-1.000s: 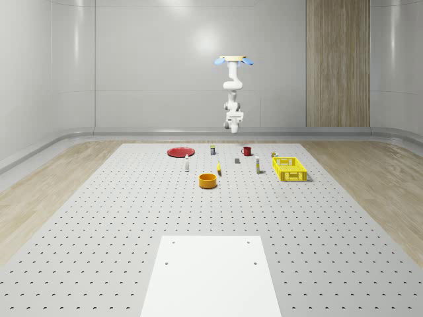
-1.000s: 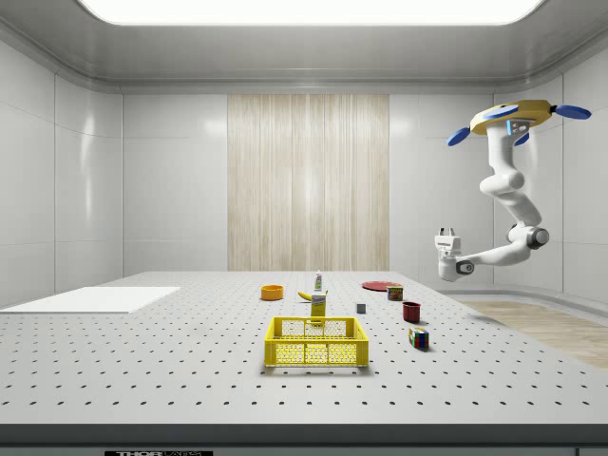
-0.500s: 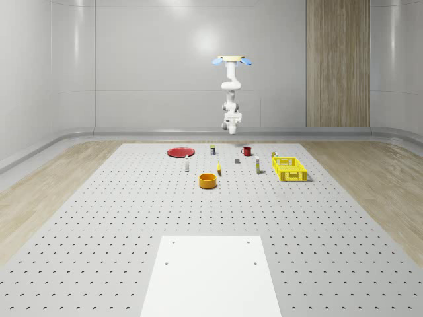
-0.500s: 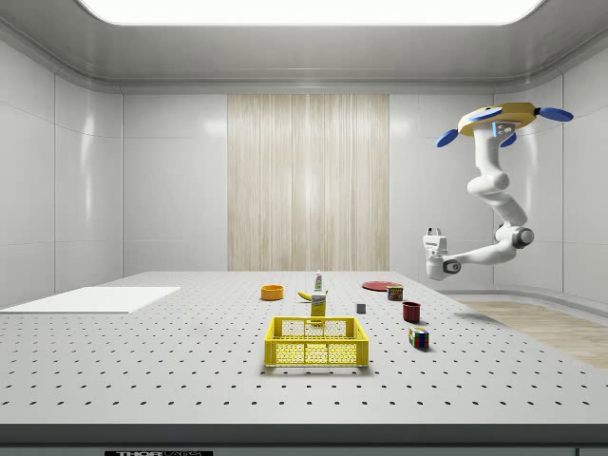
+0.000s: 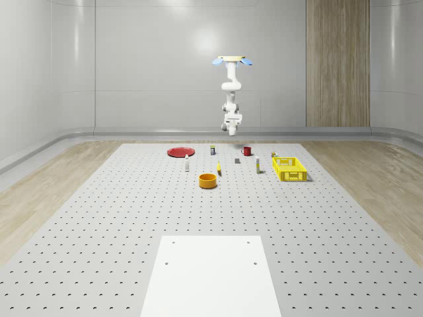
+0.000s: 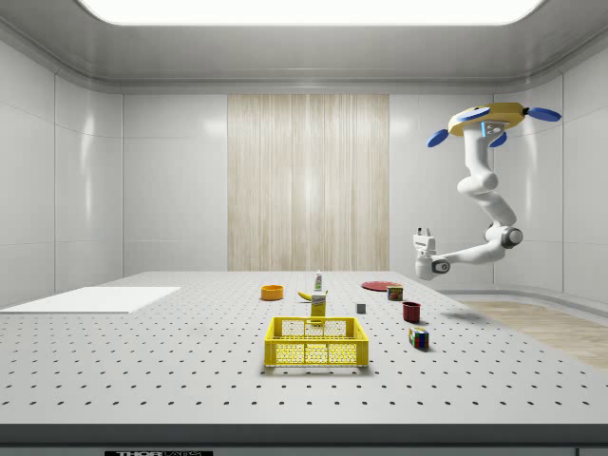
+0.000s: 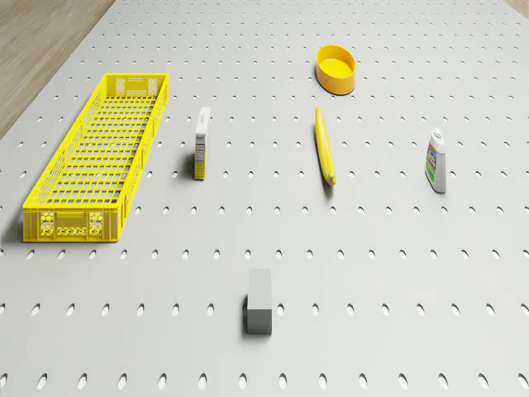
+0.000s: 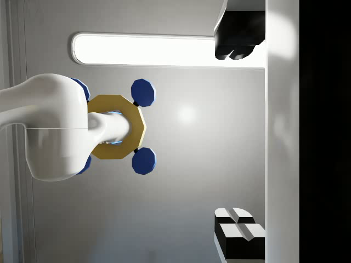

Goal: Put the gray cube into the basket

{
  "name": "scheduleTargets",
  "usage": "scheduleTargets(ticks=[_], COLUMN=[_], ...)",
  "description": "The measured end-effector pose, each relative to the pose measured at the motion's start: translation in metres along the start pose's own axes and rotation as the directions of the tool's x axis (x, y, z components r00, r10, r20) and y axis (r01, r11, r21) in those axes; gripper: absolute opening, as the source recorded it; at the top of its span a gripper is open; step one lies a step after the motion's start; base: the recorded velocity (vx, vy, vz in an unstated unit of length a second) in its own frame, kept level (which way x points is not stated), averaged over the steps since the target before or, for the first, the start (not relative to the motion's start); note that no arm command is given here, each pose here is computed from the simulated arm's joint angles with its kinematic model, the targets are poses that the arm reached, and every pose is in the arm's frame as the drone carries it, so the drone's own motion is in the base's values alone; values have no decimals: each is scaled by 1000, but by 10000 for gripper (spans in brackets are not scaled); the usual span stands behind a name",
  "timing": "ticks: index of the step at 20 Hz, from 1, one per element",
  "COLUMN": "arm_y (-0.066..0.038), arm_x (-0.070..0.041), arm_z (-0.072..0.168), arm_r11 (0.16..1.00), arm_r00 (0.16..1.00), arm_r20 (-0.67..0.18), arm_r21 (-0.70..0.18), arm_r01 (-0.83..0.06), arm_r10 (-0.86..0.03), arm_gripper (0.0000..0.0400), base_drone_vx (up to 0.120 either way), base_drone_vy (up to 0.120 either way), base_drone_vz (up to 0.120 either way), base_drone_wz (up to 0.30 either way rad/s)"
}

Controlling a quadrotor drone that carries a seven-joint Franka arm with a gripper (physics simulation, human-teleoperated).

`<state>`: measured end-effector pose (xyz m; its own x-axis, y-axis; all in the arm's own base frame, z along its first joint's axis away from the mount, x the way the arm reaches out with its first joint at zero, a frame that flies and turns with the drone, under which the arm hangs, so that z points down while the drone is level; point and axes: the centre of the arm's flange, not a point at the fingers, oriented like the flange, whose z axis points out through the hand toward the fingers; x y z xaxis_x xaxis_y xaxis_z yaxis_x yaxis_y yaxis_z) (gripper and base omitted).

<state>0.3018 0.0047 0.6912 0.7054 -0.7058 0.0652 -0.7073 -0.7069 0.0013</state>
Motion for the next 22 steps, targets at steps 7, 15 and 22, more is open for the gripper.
scheduleTargets(ticks=[7,15,22], arm_y=[-7,-35,-68], arm_x=[-8,-37,-71], arm_z=[1,14,95], arm_r11=[997,933,532], arm_r00=[997,928,522], arm_r20=[-79,-365,-699], arm_r21=[-72,-355,-713], arm_r01=[-1,-61,-456], arm_r10=[-5,-78,-489], arm_gripper=[400,400,400], base_drone_vx=[120,120,120], base_drone_vy=[0,0,0], base_drone_vz=[0,0,-57], base_drone_wz=[0,0,0])
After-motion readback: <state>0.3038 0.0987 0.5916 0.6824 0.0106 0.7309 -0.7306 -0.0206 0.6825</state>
